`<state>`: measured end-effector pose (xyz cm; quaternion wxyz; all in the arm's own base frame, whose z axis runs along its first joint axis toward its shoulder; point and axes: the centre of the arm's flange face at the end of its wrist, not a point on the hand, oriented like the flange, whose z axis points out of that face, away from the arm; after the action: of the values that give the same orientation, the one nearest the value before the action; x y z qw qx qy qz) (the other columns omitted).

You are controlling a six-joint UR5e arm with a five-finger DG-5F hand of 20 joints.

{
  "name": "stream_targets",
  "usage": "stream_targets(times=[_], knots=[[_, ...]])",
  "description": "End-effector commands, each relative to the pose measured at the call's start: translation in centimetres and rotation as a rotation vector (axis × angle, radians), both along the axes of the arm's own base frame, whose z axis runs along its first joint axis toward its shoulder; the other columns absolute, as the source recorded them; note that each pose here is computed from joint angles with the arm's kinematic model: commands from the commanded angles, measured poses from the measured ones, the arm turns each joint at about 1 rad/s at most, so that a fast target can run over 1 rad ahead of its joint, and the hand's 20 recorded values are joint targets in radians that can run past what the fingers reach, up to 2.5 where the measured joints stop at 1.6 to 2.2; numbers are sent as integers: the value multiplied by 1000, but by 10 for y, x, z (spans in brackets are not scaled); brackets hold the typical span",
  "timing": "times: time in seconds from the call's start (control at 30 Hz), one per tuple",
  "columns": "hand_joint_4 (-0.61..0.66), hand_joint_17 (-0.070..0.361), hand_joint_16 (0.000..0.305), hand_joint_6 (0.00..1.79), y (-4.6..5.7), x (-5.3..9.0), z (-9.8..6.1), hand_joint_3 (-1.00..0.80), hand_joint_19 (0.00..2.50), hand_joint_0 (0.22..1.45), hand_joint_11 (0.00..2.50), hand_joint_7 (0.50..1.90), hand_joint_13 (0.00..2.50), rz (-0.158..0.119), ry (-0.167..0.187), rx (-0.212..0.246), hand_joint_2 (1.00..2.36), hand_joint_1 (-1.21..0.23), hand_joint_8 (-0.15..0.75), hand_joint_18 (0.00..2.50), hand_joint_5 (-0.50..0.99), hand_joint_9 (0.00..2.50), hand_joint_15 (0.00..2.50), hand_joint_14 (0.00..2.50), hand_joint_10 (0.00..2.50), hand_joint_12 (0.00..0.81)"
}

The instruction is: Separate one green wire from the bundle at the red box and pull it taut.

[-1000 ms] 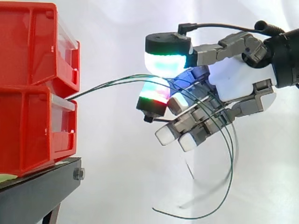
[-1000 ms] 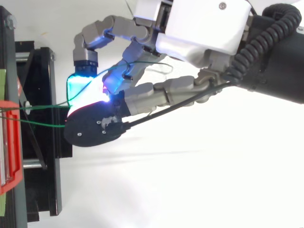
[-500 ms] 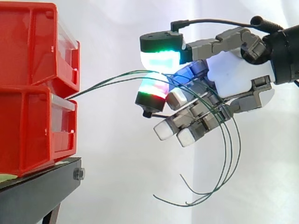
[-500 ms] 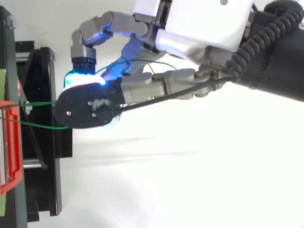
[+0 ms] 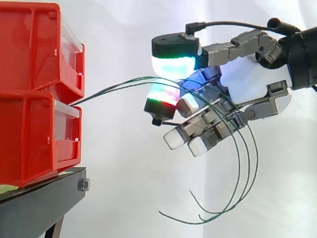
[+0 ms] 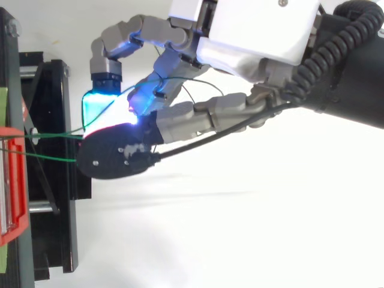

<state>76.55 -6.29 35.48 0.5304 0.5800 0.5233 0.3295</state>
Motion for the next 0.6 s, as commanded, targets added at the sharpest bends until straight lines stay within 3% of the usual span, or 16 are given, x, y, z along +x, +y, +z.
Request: stream_targets(times=[0.0,0.13,0.27,0.37,0.57], knots=[[177,127,56,905,0,0,1,-340,493,682,760,1277,779,0,-1,0,1012,-916,295,758,-190,961,438,17,23,376],[184,126,56,905,1,0,0,-459,482,712,766,1239,772,1,0,1,1003,-923,295,756,-190,955,434,18,24,371],[182,126,56,903,0,0,0,-500,499,635,754,1219,764,1,0,3,1000,-918,290,746,-189,955,445,19,24,368],[186,131,58,873,0,0,1,-500,527,532,740,1260,798,1,-2,3,1000,-707,312,763,-160,1042,448,17,24,387],[165,129,57,846,-1,0,1,-500,558,562,733,1285,827,2,-2,4,1000,-447,304,760,-139,1117,460,18,24,382]])
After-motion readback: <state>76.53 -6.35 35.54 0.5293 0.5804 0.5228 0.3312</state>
